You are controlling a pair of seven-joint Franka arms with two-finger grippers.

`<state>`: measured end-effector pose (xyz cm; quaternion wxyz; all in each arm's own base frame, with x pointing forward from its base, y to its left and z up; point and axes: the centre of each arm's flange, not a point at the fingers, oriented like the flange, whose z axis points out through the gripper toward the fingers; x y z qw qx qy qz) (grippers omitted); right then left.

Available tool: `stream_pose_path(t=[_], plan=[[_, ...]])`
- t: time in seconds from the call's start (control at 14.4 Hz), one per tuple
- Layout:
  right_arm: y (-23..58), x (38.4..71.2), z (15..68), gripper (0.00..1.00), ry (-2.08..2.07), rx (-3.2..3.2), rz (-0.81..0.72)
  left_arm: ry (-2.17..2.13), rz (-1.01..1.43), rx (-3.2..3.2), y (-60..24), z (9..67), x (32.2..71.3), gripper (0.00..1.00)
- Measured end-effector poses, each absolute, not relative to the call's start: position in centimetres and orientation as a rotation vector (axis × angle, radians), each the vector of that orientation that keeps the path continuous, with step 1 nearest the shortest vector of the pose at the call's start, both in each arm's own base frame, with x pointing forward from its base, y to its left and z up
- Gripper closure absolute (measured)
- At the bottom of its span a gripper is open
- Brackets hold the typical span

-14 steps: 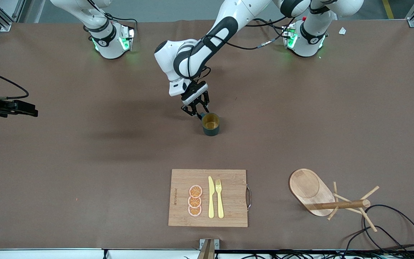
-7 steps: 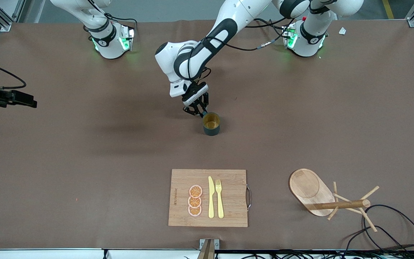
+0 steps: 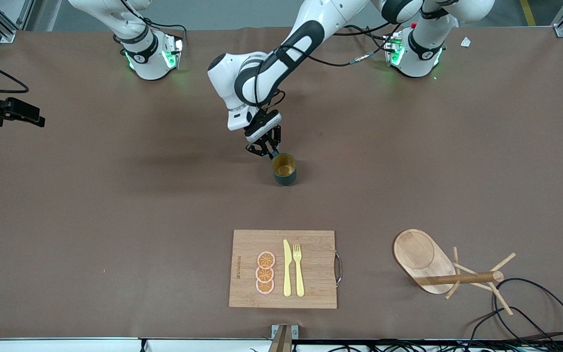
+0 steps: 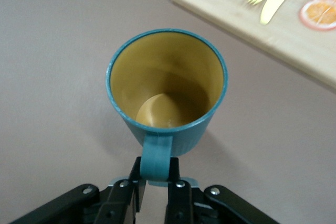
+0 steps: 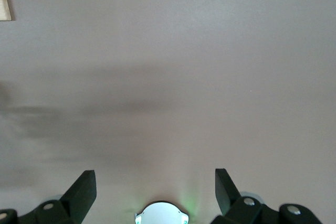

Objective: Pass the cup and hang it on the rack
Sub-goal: 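Carry the mug with the left gripper toward the wooden rack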

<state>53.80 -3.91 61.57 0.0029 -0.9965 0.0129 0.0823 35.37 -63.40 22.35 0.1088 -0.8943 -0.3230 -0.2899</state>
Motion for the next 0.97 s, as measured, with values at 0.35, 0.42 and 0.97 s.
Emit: stream_pose_path(t=[0.35, 0.42, 0.97], plan=[[-3.9, 52.4, 63.2, 0.00, 0.041, -3.128, 0.213, -1.046, -0.664, -2.727, -58.9, 37.0, 43.0, 0.79], [-4.0, 52.2, 63.5, 0.00, 0.042, -3.128, 0.204, -1.055, -0.617, -2.753, -56.9, 40.1, 44.9, 0.79], [-3.7, 51.5, 64.5, 0.00, 0.034, -3.131, 0.162, -1.164, -0.162, -2.988, -37.4, 52.9, 58.5, 0.79]])
